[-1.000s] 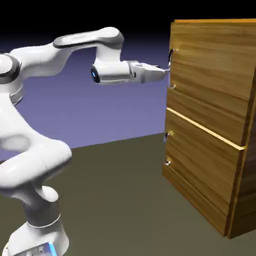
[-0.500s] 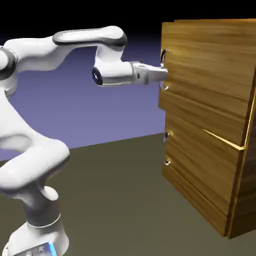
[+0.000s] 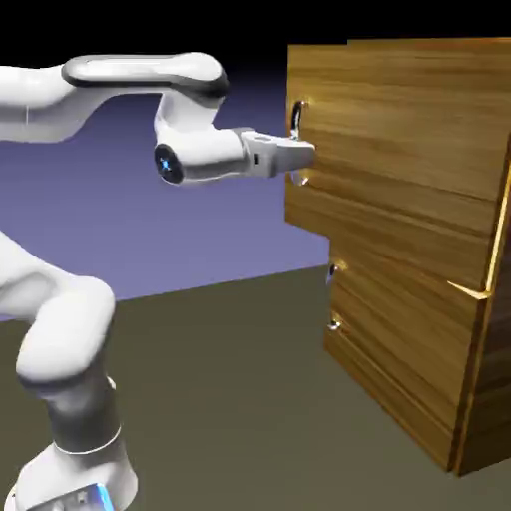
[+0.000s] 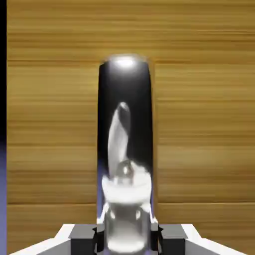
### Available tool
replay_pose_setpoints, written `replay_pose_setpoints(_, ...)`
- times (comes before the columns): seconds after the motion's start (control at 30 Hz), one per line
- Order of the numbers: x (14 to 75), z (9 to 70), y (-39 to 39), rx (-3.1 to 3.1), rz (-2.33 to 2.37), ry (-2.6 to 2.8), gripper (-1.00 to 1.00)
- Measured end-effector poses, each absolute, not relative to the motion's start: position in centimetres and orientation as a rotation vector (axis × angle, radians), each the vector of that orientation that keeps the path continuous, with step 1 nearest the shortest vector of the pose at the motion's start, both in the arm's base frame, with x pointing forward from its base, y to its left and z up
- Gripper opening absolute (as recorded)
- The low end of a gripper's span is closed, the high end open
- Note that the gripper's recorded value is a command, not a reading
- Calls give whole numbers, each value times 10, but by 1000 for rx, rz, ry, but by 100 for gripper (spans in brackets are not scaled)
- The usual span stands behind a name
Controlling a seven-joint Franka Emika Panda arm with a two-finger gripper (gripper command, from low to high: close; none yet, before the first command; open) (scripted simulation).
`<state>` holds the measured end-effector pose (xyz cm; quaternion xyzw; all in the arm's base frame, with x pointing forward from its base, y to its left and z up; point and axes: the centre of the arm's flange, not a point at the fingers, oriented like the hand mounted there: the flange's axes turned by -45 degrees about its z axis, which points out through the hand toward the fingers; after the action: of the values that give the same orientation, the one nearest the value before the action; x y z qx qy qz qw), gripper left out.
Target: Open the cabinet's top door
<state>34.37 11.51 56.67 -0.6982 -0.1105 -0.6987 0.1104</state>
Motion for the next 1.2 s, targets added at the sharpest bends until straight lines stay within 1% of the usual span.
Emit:
replay_pose_setpoints(0.4,282,567,56,-1930,-1932,-511,-100)
replay_pose_setpoints(0.87,239,567,-5,-1821,-1821,-660,-100)
replay_pose_setpoints(1.2,208,567,-73,-1703,-1703,-793,-100)
